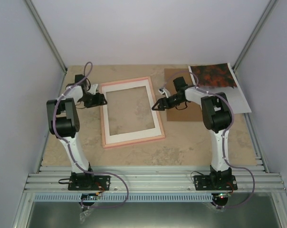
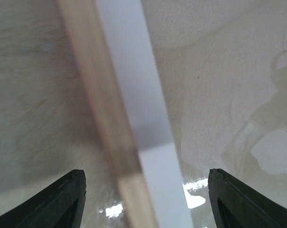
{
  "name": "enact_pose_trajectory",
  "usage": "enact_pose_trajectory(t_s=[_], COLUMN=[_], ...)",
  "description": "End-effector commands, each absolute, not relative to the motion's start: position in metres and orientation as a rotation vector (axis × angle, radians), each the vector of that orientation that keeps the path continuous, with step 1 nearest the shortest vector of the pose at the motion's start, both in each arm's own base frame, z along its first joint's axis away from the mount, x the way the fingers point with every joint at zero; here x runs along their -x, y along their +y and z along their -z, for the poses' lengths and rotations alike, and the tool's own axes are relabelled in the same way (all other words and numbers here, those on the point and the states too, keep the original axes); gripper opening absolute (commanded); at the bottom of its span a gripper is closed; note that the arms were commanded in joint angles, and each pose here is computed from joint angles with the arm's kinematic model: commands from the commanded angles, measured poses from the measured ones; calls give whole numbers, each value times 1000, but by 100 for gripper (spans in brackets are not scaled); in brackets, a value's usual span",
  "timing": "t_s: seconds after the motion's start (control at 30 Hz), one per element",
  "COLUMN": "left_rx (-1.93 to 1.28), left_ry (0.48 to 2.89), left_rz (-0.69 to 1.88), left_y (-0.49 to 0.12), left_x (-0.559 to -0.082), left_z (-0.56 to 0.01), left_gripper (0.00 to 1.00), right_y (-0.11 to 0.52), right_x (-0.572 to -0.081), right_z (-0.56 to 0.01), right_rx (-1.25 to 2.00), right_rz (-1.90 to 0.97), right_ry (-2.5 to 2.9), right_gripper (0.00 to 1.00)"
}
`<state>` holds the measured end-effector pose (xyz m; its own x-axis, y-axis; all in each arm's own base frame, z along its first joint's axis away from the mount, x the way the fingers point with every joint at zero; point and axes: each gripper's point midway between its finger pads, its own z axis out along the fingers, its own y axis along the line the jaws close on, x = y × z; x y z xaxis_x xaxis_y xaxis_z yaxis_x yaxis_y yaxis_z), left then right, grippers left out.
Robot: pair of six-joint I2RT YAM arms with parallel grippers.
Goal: Put the photo into the frame
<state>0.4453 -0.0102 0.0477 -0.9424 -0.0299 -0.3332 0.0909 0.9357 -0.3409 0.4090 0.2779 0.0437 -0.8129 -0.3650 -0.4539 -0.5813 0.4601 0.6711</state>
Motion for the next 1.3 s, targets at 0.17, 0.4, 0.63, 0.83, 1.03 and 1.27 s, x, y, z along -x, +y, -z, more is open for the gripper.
enact_pose_trajectory(t_s=[0.17, 0.4, 0.63, 0.83, 1.03, 1.27], left_rx=[-92, -74, -52, -31, -28, -20], left_ry=[2725, 2665, 2578, 2568, 2562, 2563], left_rz=[726, 590, 467, 455, 437, 415], left_y=[-48, -37, -24, -23, -20, -17], left_x=[-444, -454, -462, -464, -466, -463], left_z=[-37, -58, -93, -96, -100, -101], left_gripper=[71, 72, 74, 74, 74, 74], right_y=[277, 246, 141, 73, 51, 35], right_x=[-367, -371, -444, -503, -536, -560], right_z=[-33, -61, -111, -113, -92, -64], right_rx=[865, 892, 708, 611, 583, 578], right_rz=[-1363, -1154, -336, 279, 505, 678], right_ry=[2521, 2508, 2410, 2358, 2335, 2337], right_gripper=[82, 79, 78, 75, 73, 64])
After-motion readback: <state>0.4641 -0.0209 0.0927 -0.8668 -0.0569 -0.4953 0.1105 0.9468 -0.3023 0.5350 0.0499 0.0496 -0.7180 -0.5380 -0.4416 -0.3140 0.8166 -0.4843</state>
